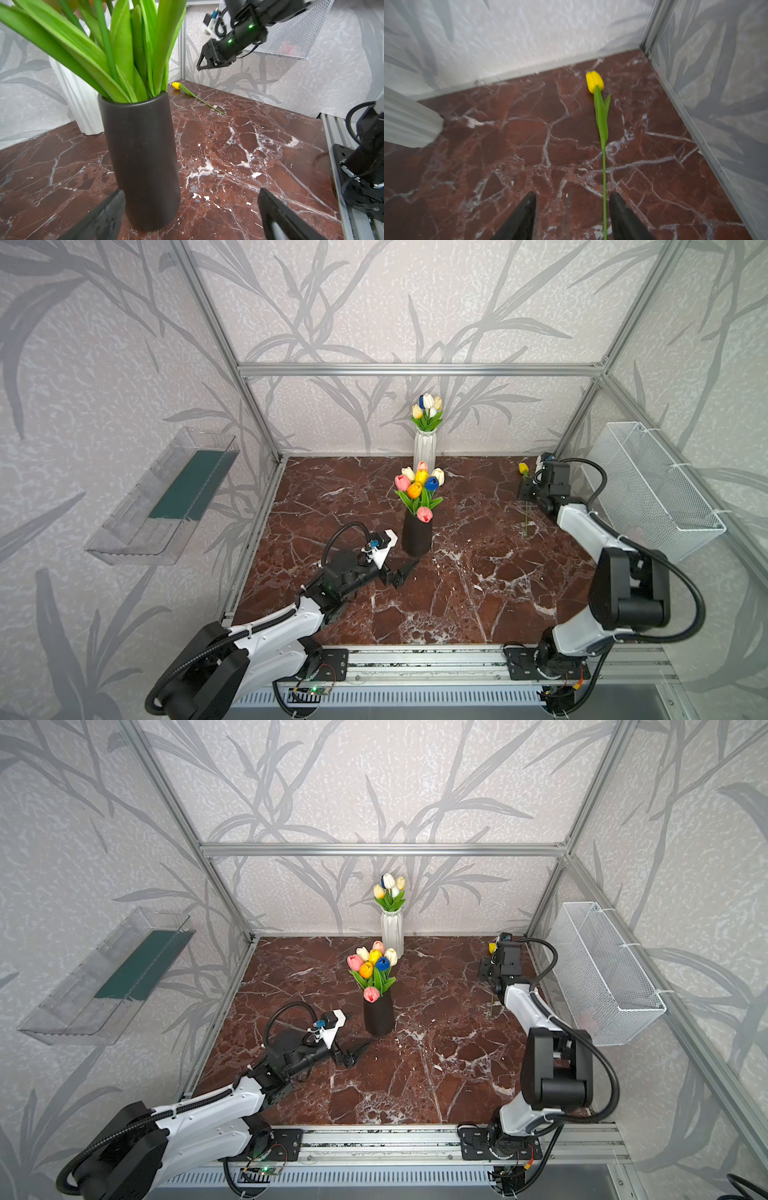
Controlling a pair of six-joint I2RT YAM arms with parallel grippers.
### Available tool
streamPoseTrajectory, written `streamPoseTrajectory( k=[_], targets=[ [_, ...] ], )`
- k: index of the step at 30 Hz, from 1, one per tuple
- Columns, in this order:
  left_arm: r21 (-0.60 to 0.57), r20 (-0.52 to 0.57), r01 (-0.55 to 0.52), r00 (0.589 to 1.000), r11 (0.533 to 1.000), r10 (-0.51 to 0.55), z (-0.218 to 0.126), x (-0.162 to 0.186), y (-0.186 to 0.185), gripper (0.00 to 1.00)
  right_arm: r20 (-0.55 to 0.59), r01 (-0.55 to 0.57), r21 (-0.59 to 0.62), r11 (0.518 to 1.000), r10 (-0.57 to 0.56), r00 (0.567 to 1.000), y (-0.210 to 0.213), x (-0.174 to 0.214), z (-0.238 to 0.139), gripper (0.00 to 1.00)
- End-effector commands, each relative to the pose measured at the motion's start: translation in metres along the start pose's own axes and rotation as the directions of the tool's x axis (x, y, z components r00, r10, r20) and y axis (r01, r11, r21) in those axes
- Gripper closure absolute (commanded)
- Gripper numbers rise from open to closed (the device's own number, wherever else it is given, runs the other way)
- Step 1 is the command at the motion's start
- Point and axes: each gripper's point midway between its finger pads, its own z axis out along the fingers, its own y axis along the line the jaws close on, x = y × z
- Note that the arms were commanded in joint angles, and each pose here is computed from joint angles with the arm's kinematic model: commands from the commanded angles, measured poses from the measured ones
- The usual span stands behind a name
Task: Arrange the flowers into the vase
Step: 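Release the blue tulip and move the right gripper to the yellow tulip, then grasp the yellow tulip stem and lift it upright with the right gripper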
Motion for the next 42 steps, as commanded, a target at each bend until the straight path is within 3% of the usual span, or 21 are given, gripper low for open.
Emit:
streamPoseTrajectory(
  k=[1,6,9,16,28,33,42],
  targets=[
    [0.025,-0.020,-0.023,1.000,0.999,0.023,-0.008,0.004,-0.007,0.00,-0.215,0.025,0.054,0.998,-0.013,0.977,-0.025,0.028,0.028,0.42],
    [0.005,-0.019,-0.042,0.999,0.999,0.042,-0.013,0.002,-0.005,0.00,-0.414,0.052,0.086,0.995,-0.012,0.910,-0.040,0.039,0.070,0.51],
    [0.014,-0.010,-0.043,0.999,0.999,0.043,-0.012,-0.001,-0.006,0.00,-0.470,0.053,0.096,0.994,-0.001,0.883,-0.043,0.051,0.084,0.53],
    [0.046,-0.010,-0.041,0.999,0.998,0.042,-0.007,0.002,-0.010,0.00,-0.489,0.047,0.082,0.996,-0.001,0.873,-0.041,0.063,0.099,0.60],
    [0.008,0.003,-0.055,0.998,0.998,0.055,-0.009,-0.004,-0.005,0.01,-0.557,0.062,0.166,0.984,0.041,0.830,-0.055,0.090,0.105,0.94],
    [0.023,0.012,-0.054,0.998,0.998,0.054,-0.010,-0.008,-0.007,0.00,-0.497,0.023,0.140,0.990,0.050,0.866,-0.048,0.079,0.087,1.00],
    [0.005,0.041,-0.062,0.997,0.998,0.062,-0.008,-0.023,-0.004,0.01,-0.224,-0.072,-0.023,0.997,0.065,0.972,-0.005,0.037,0.022,1.00]
  ],
)
